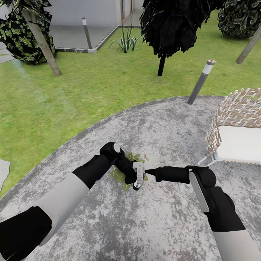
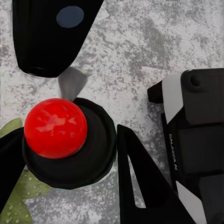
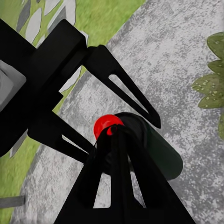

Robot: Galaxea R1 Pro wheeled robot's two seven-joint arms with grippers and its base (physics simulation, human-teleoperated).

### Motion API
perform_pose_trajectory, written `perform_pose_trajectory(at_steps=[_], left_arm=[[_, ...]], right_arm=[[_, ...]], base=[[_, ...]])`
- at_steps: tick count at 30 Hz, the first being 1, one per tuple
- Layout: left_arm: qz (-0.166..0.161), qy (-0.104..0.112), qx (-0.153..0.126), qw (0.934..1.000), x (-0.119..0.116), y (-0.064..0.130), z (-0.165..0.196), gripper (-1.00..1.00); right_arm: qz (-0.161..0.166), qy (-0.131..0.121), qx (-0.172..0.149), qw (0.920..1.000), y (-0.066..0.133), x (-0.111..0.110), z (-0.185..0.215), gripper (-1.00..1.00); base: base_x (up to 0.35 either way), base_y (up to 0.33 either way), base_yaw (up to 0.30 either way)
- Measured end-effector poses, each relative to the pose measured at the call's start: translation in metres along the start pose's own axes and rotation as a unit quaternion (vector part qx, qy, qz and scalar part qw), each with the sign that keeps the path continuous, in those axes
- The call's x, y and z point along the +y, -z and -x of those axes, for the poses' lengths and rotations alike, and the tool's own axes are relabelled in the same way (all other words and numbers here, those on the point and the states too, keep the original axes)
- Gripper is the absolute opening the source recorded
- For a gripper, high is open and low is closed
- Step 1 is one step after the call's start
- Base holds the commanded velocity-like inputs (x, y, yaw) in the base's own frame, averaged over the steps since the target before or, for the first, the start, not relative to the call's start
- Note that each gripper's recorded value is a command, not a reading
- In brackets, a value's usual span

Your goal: Pick up the pesticide atomizer in the garden and spray insectifuge to fully cover both potted plants in the garden.

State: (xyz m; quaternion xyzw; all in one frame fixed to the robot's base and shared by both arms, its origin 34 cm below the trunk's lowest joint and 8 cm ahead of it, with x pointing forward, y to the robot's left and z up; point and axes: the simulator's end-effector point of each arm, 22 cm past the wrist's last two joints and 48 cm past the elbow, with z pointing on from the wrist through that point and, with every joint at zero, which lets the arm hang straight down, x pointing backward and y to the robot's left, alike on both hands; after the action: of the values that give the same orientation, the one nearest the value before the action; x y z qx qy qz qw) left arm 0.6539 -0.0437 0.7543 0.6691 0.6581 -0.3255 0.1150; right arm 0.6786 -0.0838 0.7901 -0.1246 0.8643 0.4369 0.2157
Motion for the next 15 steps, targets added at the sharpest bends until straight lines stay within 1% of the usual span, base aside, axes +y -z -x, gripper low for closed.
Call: perform_pose_trajectory(at_steps=[15], left_arm=[[0.002, 0.006, 0.006, 1.0, 0.0022, 0.0015, -0.0098, -1.0]], right_arm=[[0.0, 0.0, 0.0, 1.0, 0.0002, -0.0003, 0.0001, -1.0]], base=[[0.0, 0.0, 0.0]])
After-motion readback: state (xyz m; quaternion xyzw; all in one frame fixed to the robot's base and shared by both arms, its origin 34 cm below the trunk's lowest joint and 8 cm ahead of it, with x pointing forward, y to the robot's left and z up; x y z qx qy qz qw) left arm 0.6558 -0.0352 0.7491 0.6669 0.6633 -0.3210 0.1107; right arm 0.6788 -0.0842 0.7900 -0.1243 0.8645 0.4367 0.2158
